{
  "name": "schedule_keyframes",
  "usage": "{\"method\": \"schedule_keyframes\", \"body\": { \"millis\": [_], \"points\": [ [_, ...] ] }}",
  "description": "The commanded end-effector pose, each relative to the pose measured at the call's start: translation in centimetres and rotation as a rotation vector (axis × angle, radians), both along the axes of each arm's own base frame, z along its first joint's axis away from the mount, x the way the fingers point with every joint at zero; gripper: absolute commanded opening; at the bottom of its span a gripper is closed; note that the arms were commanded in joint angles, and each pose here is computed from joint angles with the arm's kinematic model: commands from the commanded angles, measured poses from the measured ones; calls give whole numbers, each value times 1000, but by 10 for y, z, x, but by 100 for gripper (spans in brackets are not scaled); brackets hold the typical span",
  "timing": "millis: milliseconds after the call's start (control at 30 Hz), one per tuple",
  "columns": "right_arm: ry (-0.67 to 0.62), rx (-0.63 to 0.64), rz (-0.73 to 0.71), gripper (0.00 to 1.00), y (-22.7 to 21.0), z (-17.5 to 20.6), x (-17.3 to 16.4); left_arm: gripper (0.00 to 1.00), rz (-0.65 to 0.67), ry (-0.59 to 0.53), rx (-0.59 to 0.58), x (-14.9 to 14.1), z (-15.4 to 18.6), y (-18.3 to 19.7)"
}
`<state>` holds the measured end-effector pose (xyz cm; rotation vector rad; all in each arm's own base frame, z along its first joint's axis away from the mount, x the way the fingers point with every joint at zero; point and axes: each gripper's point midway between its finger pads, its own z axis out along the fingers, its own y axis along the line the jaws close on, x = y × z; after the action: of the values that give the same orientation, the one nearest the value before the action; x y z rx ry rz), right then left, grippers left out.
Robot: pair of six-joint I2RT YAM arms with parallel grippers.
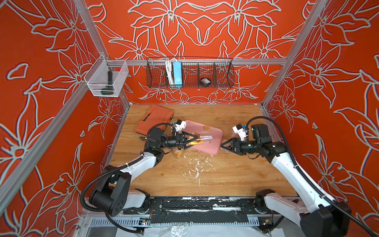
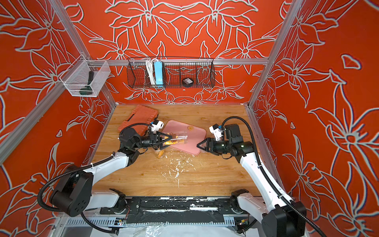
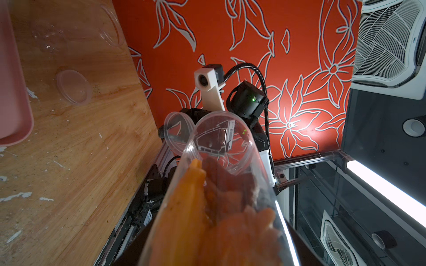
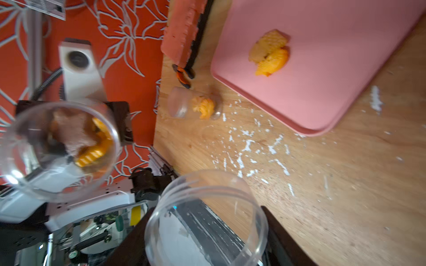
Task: Pour the cookies out of the jar
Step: Unscrew the lid from the jar, then place the lid at the center of the board.
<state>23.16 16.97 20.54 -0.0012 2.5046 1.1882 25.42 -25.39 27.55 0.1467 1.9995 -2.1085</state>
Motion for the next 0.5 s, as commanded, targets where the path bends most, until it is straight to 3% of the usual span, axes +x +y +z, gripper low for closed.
{"method": "schedule_keyframes", "body": {
  "millis": [0, 467],
  "points": [
    [66, -207, -40, 63, -29, -49, -20, 63, -25, -50, -8, -10, 7, 3],
    [173, -352, -168, 61, -55, -115, -20, 63, -24, -62, -2, -15, 9, 5]
  ]
}}
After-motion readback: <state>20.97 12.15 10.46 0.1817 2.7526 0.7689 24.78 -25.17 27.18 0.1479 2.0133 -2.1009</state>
